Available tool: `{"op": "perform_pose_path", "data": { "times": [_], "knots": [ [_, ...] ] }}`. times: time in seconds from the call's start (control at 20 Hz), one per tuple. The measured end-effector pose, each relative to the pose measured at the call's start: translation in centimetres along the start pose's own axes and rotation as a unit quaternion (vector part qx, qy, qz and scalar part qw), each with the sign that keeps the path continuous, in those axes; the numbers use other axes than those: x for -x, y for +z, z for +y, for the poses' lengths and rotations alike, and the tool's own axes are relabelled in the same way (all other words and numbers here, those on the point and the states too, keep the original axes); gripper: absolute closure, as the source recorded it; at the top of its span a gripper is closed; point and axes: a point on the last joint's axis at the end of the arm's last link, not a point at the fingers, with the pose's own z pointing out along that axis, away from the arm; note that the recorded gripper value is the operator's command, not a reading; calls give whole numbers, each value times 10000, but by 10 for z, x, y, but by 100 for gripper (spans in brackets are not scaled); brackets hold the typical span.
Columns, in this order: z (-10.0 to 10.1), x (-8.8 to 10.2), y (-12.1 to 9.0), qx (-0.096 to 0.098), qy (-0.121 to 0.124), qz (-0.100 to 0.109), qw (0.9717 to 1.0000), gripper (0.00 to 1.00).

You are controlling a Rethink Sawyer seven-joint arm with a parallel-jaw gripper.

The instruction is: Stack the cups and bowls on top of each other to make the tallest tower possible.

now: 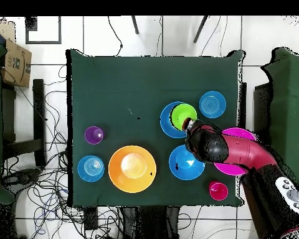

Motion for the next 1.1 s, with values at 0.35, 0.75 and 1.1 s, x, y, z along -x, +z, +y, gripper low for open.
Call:
{"op": "perform_pose_path", "data": {
  "times": [0.35,0.75,1.1],
  "knots": [
    [-6,-1,-7,-71,19,211,9998,100],
    [-6,9,-32,-240,-38,442,9987,100],
    [30,23,-72,-414,-173,782,9959,100]
  ]
}}
